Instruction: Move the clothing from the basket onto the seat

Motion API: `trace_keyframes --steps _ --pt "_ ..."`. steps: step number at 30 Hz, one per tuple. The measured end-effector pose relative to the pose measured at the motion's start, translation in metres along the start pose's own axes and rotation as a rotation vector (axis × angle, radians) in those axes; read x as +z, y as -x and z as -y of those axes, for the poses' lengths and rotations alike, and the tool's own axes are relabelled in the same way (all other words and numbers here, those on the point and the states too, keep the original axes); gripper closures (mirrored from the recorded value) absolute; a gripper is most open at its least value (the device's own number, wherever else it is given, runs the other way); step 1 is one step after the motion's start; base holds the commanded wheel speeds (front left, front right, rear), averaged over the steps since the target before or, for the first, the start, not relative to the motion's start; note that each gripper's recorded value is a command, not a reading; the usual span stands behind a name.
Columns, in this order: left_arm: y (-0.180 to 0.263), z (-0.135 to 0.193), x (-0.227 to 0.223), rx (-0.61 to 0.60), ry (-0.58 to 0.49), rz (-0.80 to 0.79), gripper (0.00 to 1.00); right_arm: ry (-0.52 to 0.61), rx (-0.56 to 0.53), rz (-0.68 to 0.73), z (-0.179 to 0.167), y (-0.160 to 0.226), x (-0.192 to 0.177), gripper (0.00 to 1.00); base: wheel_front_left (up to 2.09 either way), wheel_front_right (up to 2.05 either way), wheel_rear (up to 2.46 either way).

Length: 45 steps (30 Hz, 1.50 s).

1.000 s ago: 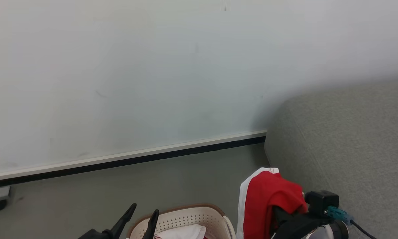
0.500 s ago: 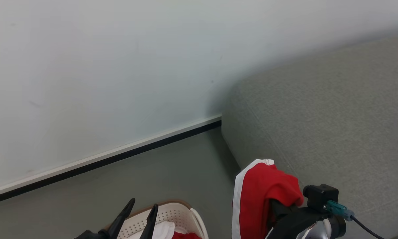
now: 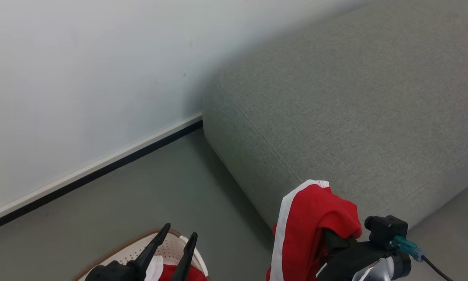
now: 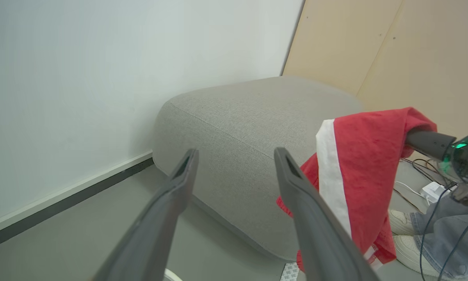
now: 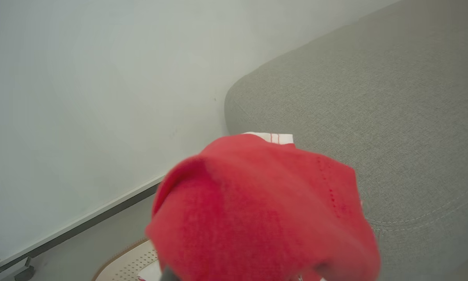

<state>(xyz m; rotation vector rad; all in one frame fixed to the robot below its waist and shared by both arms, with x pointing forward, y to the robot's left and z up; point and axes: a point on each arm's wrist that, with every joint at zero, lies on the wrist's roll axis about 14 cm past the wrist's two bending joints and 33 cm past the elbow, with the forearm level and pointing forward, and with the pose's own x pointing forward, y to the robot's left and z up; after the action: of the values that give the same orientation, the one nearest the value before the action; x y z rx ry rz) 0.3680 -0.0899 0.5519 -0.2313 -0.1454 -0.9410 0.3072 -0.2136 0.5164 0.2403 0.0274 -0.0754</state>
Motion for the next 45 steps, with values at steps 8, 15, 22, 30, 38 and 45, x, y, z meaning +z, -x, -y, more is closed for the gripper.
trace_keyframes --steps 8,15,22,30,38,45 --pt "-0.015 -0.007 -0.026 -0.05 0.024 -0.046 0.0 0.021 -0.036 0.011 0.013 -0.016 0.006 1.0 0.0 0.0 0.0" --pt "-0.021 -0.02 -0.043 -0.067 0.008 -0.072 0.0 0.095 -0.021 0.032 0.02 -0.059 0.035 1.0 0.0 0.0 0.0" --pt "-0.032 -0.032 -0.048 -0.098 -0.017 -0.069 0.0 0.307 -0.049 0.054 0.061 -0.112 0.089 1.0 0.0 0.0 0.0" --pt "-0.028 -0.057 -0.066 -0.085 0.005 -0.091 0.0 0.451 -0.212 0.115 0.132 -0.179 0.166 1.0 0.0 0.0 0.0" --pt "-0.005 -0.076 -0.091 -0.04 0.039 -0.147 0.0 0.529 -0.346 0.129 0.178 -0.226 0.191 1.0 0.0 0.0 0.0" --pt "0.01 -0.09 -0.091 0.001 0.031 -0.144 0.0 0.478 -0.421 0.09 0.209 -0.255 0.157 1.0 0.0 0.0 0.0"
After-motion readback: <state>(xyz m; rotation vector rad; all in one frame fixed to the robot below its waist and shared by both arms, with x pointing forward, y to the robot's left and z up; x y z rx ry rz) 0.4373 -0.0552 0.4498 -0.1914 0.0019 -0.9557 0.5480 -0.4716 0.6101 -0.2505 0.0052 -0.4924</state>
